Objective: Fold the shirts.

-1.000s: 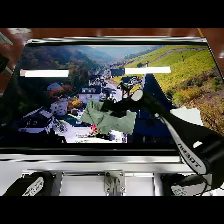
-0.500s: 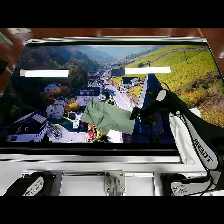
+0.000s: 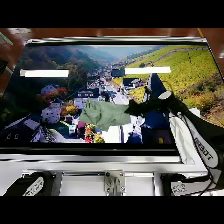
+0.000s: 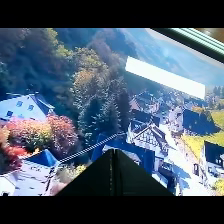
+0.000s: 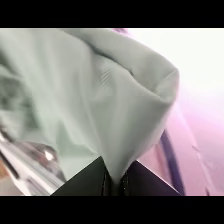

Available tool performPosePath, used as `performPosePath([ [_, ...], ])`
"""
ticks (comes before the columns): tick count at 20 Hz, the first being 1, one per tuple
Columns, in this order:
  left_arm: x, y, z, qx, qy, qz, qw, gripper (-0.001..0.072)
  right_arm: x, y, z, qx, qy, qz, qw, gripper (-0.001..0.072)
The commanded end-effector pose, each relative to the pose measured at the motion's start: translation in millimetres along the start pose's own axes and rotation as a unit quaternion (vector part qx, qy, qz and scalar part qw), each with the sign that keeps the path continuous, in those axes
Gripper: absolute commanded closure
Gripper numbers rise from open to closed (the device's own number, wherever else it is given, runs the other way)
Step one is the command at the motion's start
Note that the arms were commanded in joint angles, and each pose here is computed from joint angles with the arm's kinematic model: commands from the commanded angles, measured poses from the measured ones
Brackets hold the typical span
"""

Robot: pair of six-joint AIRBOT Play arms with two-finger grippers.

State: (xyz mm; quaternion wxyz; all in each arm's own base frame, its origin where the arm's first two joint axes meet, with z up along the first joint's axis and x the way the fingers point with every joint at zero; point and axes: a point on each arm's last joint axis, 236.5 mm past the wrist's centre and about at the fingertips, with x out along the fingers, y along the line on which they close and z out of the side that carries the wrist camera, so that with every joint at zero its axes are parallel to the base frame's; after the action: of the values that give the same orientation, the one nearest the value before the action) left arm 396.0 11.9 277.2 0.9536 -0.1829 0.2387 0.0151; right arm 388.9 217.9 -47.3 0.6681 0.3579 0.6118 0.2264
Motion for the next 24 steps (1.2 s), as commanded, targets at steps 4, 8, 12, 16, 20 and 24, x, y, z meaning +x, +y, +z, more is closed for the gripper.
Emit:
performPosePath([
  [4,-2.2,-6.1,6.9,-0.004,-0.015,-0.011,1.000,0.0669,-211.5,61.0,75.7,-0.028,-0.222,0.045,0.974,0.0655],
  [8,-14.6,-13.8,13.5,0.015,-0.033,-0.020,0.999,0.0669,-306.9,21.5,64.2,0.021,-0.312,-0.023,0.950,0.0654],
  [12,-47.7,-23.2,24.9,0.035,-0.068,-0.029,0.997,0.0669,-349.1,-65.2,33.1,0.079,-0.304,-0.153,0.937,0.0655],
  [16,-93.6,-34.9,36.4,0.044,-0.115,-0.042,0.992,0.0669,-398.3,-135.1,14.2,0.135,-0.330,-0.252,0.900,0.0654],
  [20,-122.1,-41.5,41.2,0.049,-0.143,-0.051,0.987,0.0669,-418.4,-193.8,-36.9,0.201,-0.274,-0.341,0.876,0.0654],
  [24,-114.1,-39.0,33.4,0.048,-0.122,-0.047,0.990,0.0669,-410.0,-245.0,-112.8,0.293,-0.177,-0.394,0.853,0.0654],
])
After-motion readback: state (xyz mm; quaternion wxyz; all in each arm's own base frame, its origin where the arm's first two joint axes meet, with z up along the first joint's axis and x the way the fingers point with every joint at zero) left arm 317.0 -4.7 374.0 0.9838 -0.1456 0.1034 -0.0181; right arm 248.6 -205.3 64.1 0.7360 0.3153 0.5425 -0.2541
